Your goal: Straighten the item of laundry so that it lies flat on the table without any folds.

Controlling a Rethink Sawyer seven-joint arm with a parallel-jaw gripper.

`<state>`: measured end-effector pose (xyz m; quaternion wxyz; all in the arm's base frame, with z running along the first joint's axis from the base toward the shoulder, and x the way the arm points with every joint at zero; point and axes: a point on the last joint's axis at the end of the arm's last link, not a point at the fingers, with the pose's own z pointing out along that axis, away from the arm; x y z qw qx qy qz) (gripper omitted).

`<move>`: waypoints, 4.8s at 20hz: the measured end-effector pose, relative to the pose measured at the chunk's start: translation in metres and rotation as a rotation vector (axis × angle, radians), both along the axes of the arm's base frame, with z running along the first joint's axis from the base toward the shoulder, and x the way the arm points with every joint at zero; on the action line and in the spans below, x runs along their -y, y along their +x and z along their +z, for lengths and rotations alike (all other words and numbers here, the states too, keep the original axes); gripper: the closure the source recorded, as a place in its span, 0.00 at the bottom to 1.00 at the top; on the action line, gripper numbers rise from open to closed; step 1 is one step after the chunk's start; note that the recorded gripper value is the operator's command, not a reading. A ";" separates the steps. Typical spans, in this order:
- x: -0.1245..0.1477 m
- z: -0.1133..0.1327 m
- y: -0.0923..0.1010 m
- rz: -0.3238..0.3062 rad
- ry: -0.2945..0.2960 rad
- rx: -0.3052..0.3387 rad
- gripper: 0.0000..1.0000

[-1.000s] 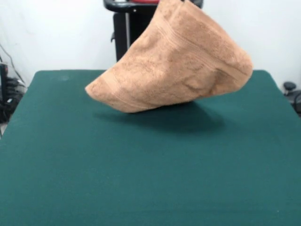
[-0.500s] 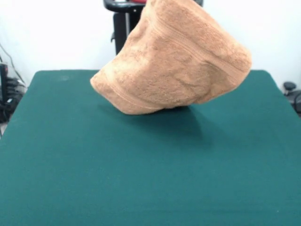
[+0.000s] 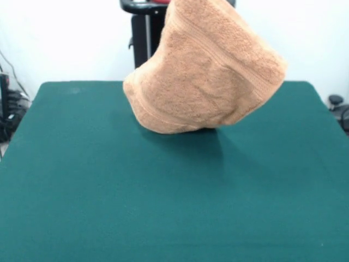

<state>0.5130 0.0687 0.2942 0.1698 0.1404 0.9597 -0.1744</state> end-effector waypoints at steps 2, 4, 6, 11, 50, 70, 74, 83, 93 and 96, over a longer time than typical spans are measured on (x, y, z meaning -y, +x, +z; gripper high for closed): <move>0.001 0.003 0.000 -0.002 0.006 -0.006 1.00; 0.003 0.007 -0.001 -0.008 0.015 -0.014 1.00; 0.006 0.017 -0.001 -0.016 0.022 -0.027 1.00; 0.015 0.041 0.003 -0.047 0.053 -0.056 1.00; 0.137 0.071 0.074 -0.105 0.102 0.048 1.00; 0.025 -0.036 0.055 0.329 -0.116 -0.047 1.00; 0.011 -0.059 0.046 0.367 -0.135 -0.079 1.00; -0.006 -0.107 0.023 0.426 -0.191 -0.145 1.00; -0.013 -0.120 0.007 0.386 -0.179 -0.146 1.00; -0.017 -0.117 0.003 0.361 -0.158 -0.138 1.00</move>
